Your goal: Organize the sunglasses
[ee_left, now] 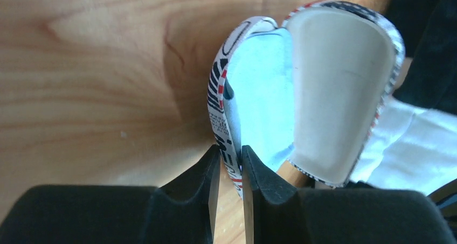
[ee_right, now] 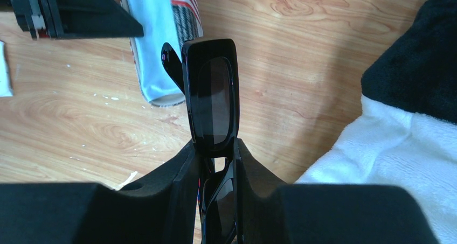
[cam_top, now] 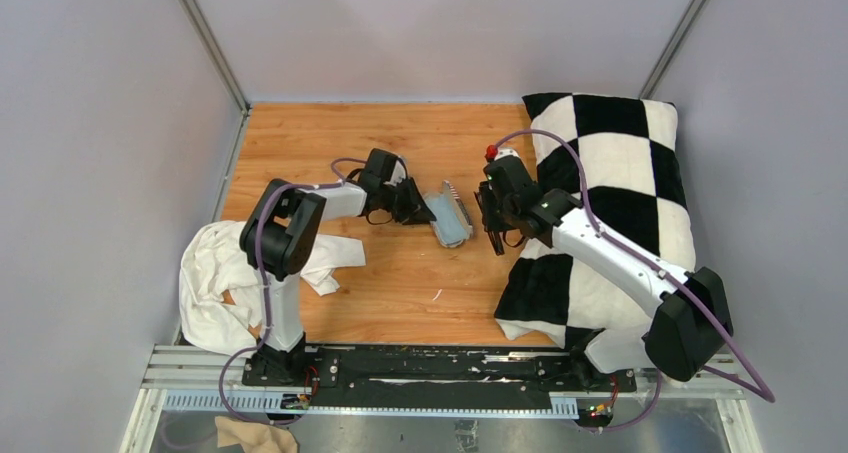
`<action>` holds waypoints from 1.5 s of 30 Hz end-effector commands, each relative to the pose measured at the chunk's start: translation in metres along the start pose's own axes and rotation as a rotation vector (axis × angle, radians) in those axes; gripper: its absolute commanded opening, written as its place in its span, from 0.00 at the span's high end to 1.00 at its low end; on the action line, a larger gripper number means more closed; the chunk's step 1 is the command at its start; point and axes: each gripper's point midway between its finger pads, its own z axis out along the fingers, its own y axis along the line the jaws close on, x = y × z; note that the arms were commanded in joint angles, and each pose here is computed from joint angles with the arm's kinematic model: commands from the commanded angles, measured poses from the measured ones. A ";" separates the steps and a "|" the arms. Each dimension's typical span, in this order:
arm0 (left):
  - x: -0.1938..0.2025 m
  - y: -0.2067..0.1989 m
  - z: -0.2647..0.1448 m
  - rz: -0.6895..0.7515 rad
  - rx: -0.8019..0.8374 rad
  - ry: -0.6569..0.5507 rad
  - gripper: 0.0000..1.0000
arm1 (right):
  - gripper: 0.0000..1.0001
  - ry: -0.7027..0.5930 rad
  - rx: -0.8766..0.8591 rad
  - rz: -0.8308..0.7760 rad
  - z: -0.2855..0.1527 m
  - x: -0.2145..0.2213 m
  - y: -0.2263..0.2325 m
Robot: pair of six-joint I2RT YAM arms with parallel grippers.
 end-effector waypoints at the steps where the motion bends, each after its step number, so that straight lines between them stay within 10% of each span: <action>1: 0.018 0.000 -0.029 0.145 -0.041 0.067 0.75 | 0.81 -0.020 -0.059 0.014 -0.011 -0.016 0.009; 16: 0.020 -0.012 -0.044 0.217 -0.024 0.076 0.52 | 0.77 0.009 -0.147 -0.086 0.002 -0.022 0.051; 45: 0.008 -0.013 -0.082 0.181 -0.001 -0.020 0.55 | 0.78 0.130 -0.130 -0.196 0.090 -0.018 0.076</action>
